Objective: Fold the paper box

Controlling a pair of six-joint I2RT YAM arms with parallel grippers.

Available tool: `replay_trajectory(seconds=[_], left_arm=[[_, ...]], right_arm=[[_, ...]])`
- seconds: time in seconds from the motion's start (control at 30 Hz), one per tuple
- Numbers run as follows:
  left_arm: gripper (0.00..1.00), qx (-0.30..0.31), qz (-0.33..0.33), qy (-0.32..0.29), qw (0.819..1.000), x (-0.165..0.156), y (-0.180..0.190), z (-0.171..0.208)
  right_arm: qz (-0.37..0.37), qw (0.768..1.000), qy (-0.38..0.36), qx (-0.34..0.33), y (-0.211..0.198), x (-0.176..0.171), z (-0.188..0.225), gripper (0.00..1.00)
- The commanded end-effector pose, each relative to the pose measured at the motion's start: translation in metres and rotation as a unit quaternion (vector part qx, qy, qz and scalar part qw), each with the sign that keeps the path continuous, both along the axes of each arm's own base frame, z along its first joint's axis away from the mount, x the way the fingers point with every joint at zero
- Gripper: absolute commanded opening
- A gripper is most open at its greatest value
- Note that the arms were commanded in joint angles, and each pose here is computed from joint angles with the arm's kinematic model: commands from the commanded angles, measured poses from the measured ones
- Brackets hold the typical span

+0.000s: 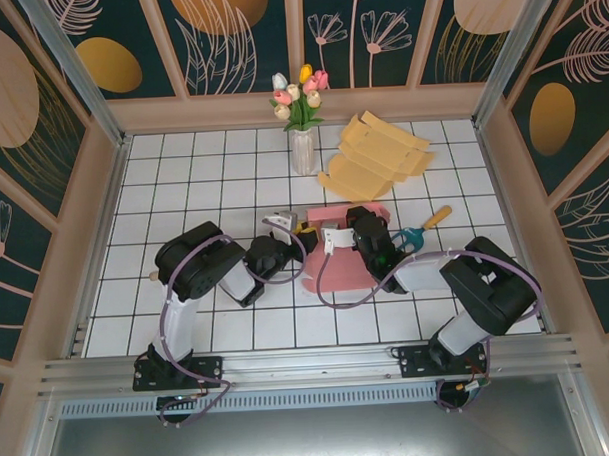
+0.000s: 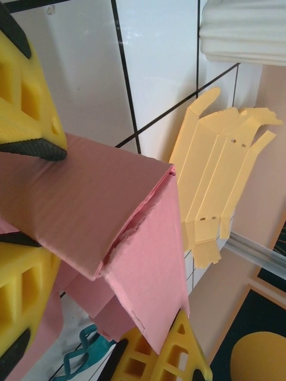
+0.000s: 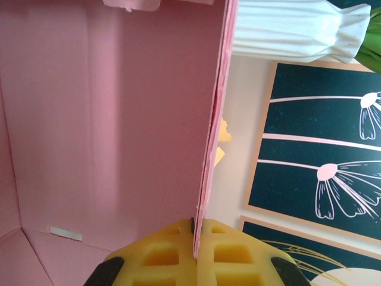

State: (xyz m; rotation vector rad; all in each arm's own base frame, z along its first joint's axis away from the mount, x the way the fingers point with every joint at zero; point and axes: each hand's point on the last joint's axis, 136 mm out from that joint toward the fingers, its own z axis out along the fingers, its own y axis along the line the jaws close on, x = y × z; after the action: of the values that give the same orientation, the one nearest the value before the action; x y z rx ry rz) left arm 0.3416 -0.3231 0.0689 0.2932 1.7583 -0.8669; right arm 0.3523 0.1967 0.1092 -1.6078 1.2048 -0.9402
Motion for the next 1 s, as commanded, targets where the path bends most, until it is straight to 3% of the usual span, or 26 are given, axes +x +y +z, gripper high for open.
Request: replay_trajectory(seconds=[0.0,0.33,0.57,0.97], left_arm=[[0.39,-0.03,0.003,-0.008,1.0,0.005,-0.009,0.011],[0.41,-0.009,0.045,-0.008,0.999,0.012,-0.015,0.002],[0.37,-0.012,0.074,-0.01,0.997,0.024,-0.012,0.007],[0.02,0.022,0.178,0.002,0.984,0.032,0.029,-0.005]], right_arm=[[0.052,0.994,0.086,-0.051,0.01,-0.027,-0.054,0.0],[0.056,0.994,0.083,-0.04,0.014,-0.027,-0.049,0.0],[0.062,0.993,0.089,-0.038,0.017,-0.03,-0.049,0.0],[0.058,0.993,0.095,-0.037,0.018,-0.031,-0.055,0.0]])
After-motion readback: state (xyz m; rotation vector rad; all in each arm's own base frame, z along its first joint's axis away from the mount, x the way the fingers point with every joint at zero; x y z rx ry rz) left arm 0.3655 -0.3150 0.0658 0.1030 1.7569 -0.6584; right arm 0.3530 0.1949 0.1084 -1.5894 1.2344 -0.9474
